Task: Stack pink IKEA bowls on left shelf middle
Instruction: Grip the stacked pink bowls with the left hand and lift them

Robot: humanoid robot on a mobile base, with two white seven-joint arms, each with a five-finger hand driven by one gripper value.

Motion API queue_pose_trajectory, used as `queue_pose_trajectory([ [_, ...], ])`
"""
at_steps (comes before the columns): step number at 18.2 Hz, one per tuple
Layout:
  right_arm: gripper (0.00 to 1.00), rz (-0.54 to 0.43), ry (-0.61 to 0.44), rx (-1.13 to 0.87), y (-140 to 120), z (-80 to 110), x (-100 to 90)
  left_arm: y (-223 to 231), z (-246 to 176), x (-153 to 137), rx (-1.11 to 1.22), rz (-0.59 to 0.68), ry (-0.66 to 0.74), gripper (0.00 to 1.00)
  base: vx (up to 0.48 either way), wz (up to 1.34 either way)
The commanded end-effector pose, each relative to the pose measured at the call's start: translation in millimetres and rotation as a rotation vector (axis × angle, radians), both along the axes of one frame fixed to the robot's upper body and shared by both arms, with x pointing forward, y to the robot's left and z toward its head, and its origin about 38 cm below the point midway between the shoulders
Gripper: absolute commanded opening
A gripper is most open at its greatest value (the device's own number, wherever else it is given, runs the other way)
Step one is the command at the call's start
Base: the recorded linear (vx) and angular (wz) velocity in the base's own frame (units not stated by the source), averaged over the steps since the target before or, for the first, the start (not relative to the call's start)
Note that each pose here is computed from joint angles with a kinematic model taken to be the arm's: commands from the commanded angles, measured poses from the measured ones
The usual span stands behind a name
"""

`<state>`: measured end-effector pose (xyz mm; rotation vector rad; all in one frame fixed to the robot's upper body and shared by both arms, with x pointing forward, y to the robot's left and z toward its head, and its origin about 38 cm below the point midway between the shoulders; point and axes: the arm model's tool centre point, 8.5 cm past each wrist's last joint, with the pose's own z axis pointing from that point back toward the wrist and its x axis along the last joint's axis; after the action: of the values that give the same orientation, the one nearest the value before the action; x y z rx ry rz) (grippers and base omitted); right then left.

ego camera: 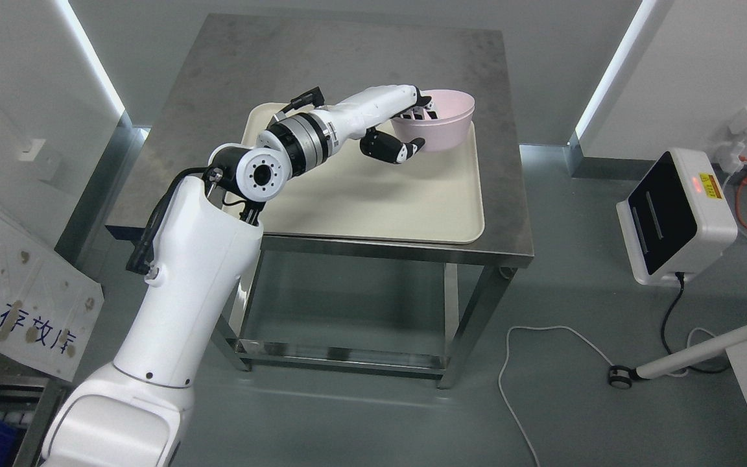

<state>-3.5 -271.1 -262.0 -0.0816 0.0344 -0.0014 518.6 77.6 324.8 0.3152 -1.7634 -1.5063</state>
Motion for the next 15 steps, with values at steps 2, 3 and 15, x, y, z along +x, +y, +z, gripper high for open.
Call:
queue_pose_trajectory([
  [2,1.0,-0.01,-0.006,-0.017,-11,0.6,-7.1,43,18,-39,-0.091,-0.034,-0.201,0.02,0.0,0.0],
  [3,1.0,-0.01,-0.006,-0.017,-11,0.6,-7.1,54,13,-44,-0.105,-0.026,-0.218,0.02,0.0,0.0],
  [15,1.0,-0.01,-0.005,-0.017,-11,0.6,-7.3,89,-13,-74,-0.137,-0.092,-0.312,0.02,0.0,0.0],
])
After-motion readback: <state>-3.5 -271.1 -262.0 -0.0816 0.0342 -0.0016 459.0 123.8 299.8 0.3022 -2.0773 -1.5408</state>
